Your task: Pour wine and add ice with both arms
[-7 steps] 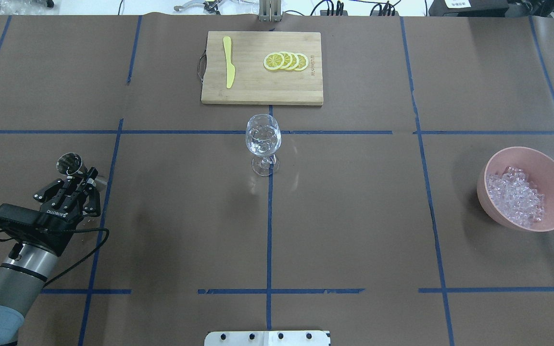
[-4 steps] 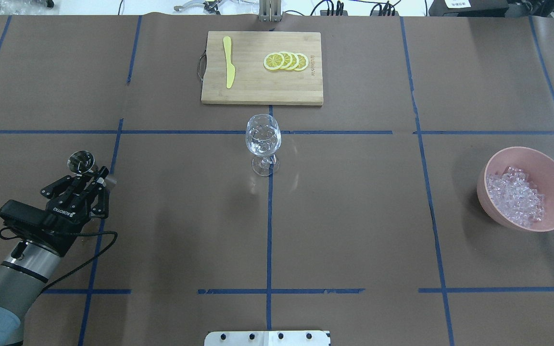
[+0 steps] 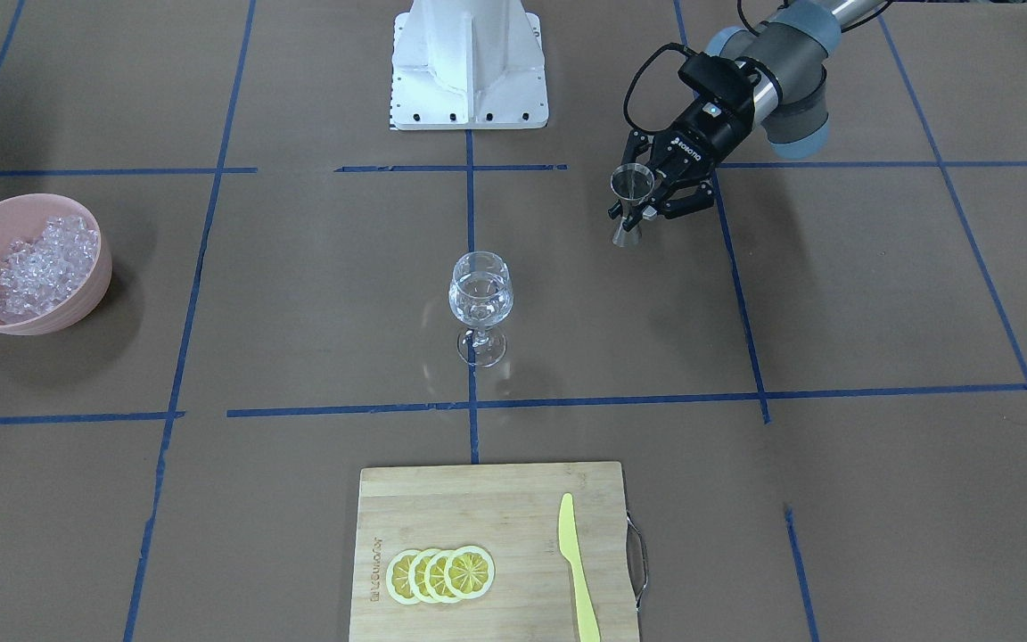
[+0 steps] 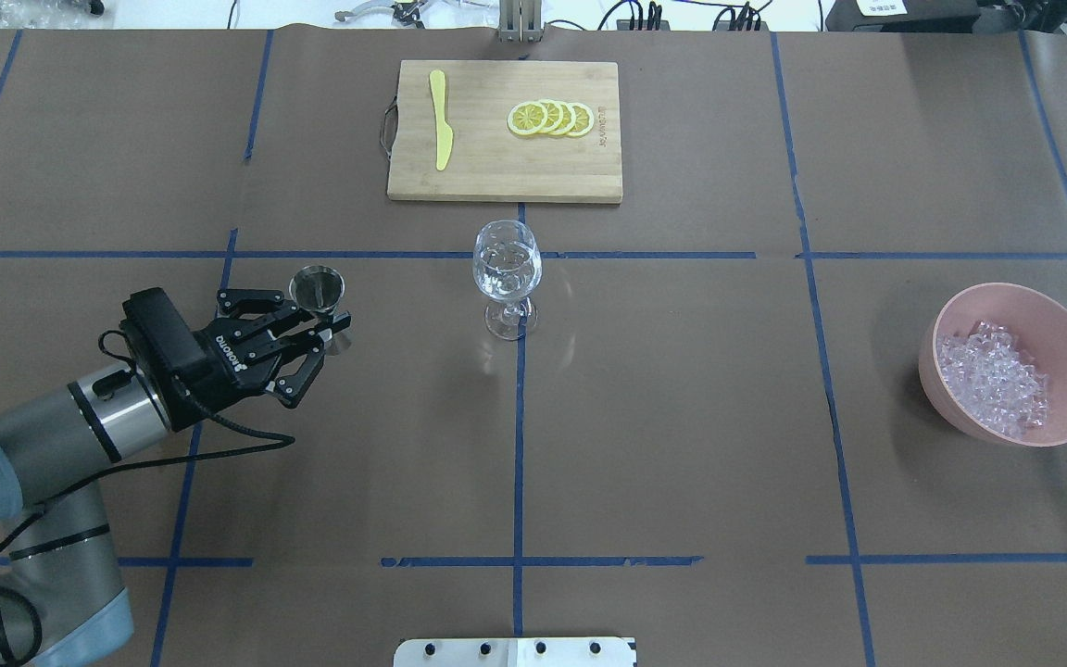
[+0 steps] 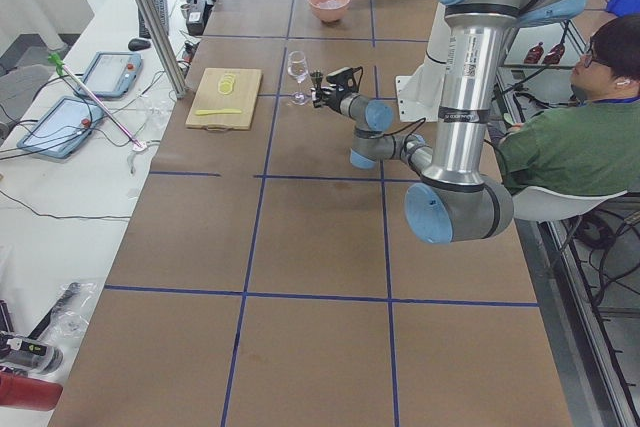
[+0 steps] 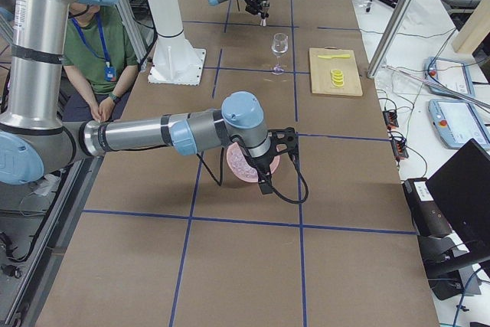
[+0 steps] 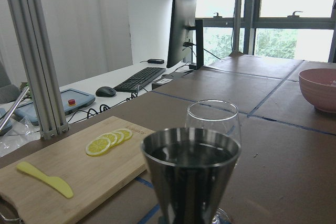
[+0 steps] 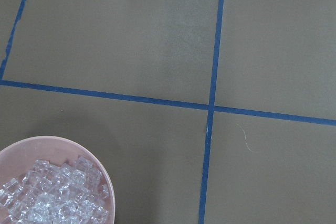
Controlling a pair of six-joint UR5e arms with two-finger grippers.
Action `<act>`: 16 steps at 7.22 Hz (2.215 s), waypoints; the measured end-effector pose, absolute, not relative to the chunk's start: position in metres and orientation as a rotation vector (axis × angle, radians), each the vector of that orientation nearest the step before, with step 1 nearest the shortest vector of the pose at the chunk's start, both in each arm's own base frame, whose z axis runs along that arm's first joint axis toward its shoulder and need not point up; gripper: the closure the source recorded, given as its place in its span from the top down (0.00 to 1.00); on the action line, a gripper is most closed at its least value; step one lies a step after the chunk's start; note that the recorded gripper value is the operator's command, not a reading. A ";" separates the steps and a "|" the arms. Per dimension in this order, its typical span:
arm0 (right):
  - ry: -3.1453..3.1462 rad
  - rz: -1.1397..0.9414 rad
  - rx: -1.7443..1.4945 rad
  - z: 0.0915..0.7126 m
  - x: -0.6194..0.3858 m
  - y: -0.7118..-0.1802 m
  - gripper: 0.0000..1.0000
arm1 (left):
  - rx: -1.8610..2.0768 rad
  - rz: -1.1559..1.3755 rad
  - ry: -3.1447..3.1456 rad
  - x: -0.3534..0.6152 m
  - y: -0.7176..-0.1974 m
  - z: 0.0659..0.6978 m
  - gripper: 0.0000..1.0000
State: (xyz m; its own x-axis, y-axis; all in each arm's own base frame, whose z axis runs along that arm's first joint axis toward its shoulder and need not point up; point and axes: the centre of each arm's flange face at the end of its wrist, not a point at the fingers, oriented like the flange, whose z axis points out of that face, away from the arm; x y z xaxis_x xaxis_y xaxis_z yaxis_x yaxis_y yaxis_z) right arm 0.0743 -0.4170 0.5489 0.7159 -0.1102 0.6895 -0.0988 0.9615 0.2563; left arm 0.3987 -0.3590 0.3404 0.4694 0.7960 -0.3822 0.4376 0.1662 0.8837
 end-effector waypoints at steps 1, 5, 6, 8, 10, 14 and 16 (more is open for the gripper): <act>-0.776 -0.006 0.285 0.549 0.074 -0.417 1.00 | 1.437 0.407 1.138 0.400 -0.382 0.320 0.00; -0.775 -0.006 0.284 0.550 0.074 -0.417 1.00 | 1.289 0.491 1.039 0.405 -0.419 0.246 0.00; -0.774 -0.005 0.283 0.550 0.074 -0.417 1.00 | 1.246 0.515 1.021 0.406 -0.418 0.230 0.00; -0.774 -0.005 0.282 0.551 0.074 -0.417 1.00 | 1.146 0.564 0.972 0.416 -0.419 0.205 0.00; -0.775 -0.005 0.282 0.551 0.074 -0.416 1.00 | 1.070 0.584 0.913 0.428 -0.425 0.182 0.00; -0.774 -0.004 0.280 0.552 0.074 -0.416 1.00 | 1.023 0.598 0.872 0.437 -0.429 0.166 0.00; -0.775 -0.003 0.279 0.552 0.074 -0.416 1.00 | 1.021 0.624 0.826 0.439 -0.431 0.162 0.00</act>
